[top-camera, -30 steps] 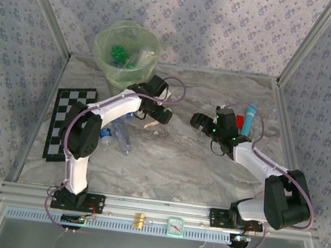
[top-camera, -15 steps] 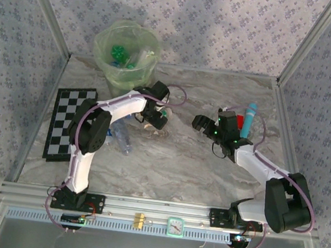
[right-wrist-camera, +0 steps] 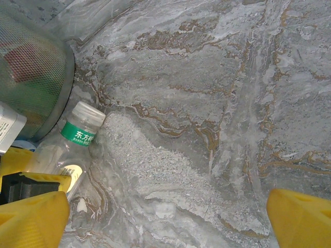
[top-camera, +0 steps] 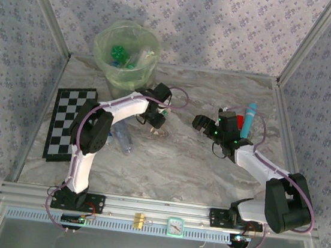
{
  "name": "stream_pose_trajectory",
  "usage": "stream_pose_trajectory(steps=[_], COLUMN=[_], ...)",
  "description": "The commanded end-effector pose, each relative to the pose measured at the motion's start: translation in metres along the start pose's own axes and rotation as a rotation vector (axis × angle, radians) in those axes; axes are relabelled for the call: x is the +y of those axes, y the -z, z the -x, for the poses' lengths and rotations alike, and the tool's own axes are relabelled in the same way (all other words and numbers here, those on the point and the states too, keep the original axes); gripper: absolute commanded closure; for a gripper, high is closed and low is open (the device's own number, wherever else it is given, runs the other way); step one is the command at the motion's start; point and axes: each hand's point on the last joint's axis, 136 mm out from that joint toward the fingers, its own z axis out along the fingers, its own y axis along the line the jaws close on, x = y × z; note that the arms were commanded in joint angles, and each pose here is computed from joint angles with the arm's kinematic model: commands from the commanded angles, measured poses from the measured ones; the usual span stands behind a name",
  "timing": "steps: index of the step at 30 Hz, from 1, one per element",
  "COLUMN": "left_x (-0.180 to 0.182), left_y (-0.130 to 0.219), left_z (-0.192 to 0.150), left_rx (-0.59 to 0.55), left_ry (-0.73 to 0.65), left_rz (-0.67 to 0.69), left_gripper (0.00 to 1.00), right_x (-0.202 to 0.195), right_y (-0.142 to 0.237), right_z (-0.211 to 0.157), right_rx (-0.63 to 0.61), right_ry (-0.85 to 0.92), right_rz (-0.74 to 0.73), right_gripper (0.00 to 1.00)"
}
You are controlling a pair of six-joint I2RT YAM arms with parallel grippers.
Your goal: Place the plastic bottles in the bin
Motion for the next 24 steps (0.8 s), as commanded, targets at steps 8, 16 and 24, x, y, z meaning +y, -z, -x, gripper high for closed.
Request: stream_pose_trajectory(steps=[8, 16, 24], left_x=[-0.009, -0.024, -0.005], left_y=[0.028, 0.123, 0.231], left_z=[0.012, 0.060, 0.097], left_rx=[-0.072, -0.366, -0.677], left_ry=[0.013, 0.083, 0.118], left_rz=[-0.047, -0.220, -0.286], left_gripper=[0.48, 0.49, 0.49], right_x=[0.000, 0.003, 0.013], right_y=[0.004, 0.002, 0.002], right_z=[0.004, 0.005, 0.006], right_rx=[-0.021, -0.025, -0.031], right_ry=[-0.017, -0.019, -0.020], right_rz=[0.010, 0.027, 0.087], right_gripper=[0.00, 0.00, 0.00])
